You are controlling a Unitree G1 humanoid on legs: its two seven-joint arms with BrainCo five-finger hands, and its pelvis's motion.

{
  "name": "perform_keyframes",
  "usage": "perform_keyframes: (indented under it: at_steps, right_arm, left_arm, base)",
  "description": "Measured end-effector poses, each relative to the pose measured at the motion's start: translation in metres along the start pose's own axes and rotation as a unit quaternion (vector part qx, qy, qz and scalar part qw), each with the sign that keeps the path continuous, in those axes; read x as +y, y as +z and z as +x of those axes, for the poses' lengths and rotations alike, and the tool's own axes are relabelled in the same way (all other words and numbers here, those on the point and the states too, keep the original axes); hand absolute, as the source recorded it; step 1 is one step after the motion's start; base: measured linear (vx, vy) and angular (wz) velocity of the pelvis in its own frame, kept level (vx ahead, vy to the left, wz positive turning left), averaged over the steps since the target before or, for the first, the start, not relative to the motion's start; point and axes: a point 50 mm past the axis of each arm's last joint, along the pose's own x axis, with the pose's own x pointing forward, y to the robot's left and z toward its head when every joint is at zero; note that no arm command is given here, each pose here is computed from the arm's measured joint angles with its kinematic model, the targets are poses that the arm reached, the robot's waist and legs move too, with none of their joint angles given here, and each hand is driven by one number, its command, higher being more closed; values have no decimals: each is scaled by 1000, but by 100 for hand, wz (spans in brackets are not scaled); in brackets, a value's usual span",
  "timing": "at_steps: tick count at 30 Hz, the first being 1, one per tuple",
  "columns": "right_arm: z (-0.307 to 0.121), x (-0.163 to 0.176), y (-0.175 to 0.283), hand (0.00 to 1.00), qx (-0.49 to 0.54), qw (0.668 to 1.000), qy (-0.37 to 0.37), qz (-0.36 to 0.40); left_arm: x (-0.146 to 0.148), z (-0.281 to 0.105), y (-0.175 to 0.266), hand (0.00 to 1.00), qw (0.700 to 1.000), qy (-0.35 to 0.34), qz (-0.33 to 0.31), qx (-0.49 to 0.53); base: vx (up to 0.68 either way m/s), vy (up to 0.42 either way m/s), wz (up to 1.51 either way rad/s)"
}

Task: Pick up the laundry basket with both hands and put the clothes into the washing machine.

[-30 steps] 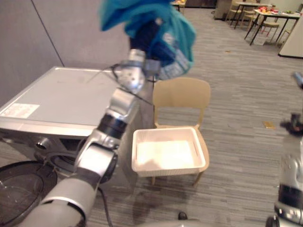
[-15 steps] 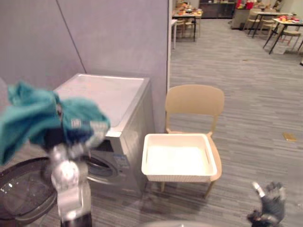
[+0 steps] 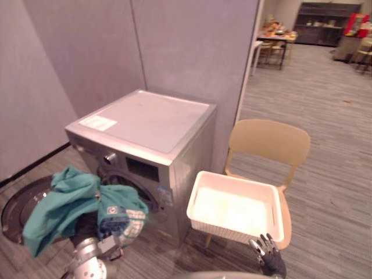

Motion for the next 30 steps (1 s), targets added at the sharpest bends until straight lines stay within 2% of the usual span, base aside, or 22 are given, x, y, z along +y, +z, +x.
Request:
perform_keyframes:
  at_steps: [5,11,15,18,24,30]
  right_arm:
    - [25,20,29,0,-46,997,46,-37]
    - [36,29,53,0,-100,994,29,-33]
    - [36,25,56,0,-114,992,-12,50]
    - [42,32,68,0,-136,983,-4,120]
    - [41,41,73,0,-150,980,13,130]
    - [28,31,60,0,-135,982,8,132]
  left_arm:
    - [-11,0,-3,100,1000,-27,-12,7]
    - [-44,15,-6,100,996,-75,-47,2]
    - [-58,29,4,100,995,-76,-65,-28]
    - [-61,37,10,100,994,-79,-61,-47]
    - [-72,43,0,100,994,-87,-64,-33]
    - [-110,24,-4,100,977,-194,-92,-11]
  base:
    - [-50,-52,22]
    - [-49,129,-9]
    - [16,540,-2]
    - [31,563,-52]
    - [-3,396,-10]
    - [28,72,59]
